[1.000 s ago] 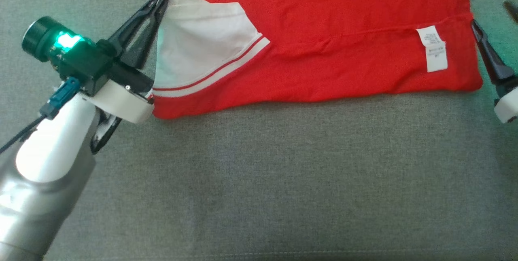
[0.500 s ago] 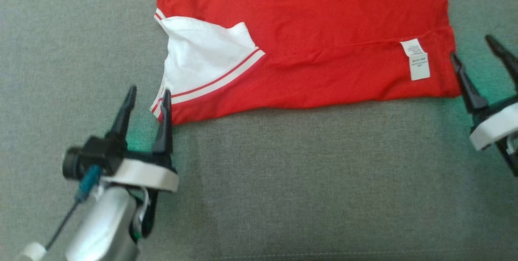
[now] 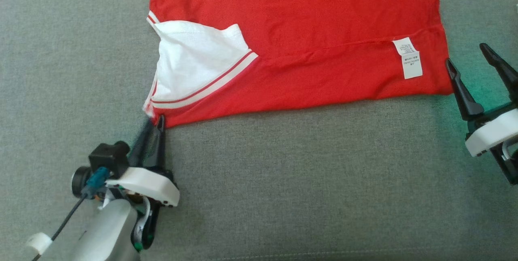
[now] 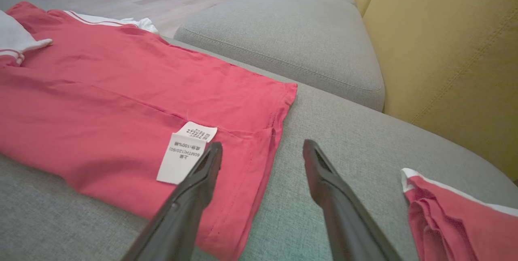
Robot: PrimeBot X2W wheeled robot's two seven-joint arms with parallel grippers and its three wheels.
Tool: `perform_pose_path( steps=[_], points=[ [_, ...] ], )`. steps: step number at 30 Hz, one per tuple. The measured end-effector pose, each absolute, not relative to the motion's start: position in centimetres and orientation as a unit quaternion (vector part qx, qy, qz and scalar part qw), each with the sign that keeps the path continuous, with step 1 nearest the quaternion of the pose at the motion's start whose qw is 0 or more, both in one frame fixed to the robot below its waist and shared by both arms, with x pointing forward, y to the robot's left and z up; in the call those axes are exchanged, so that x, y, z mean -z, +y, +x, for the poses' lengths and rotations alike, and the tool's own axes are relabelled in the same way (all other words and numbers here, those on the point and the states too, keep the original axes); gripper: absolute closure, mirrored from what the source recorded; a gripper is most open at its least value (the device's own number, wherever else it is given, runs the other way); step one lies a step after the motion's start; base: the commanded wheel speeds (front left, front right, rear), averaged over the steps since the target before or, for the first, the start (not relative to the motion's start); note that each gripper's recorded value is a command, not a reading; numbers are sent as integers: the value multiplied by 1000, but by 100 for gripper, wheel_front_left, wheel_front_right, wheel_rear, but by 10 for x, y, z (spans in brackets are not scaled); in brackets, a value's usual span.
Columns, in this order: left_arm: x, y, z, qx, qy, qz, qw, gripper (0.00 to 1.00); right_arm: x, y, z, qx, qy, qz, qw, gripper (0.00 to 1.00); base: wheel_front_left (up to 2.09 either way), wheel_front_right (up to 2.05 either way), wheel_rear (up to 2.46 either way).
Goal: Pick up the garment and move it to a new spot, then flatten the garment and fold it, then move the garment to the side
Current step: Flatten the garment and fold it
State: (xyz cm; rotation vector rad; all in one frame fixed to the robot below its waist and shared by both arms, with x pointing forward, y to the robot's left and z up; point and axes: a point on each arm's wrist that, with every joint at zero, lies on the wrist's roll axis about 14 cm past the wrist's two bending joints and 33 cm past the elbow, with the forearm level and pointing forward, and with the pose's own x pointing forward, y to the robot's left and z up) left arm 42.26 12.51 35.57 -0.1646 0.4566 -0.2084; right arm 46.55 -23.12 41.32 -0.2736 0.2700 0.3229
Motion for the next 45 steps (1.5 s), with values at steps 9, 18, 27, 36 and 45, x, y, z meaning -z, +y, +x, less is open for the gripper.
perform_pose_path(
  steps=[9,18,27,36,45],
  points=[
    [-371,123,424,111,198,-89,970,100,-388,-233,454,-128,172,-76,974,0,0,0,0],
    [-376,129,423,114,190,-83,972,100,-354,-224,440,-111,260,-6,959,56,0,0,0],
    [-385,128,417,123,179,-78,973,100,-366,-225,432,-122,273,23,954,100,0,0,0],
    [-378,122,359,124,208,-95,966,100,-373,-248,374,-110,287,36,951,100,0,0,0],
    [-372,119,320,114,233,-118,959,100,-363,-253,335,-100,311,53,944,100,0,0,0]
  ],
)
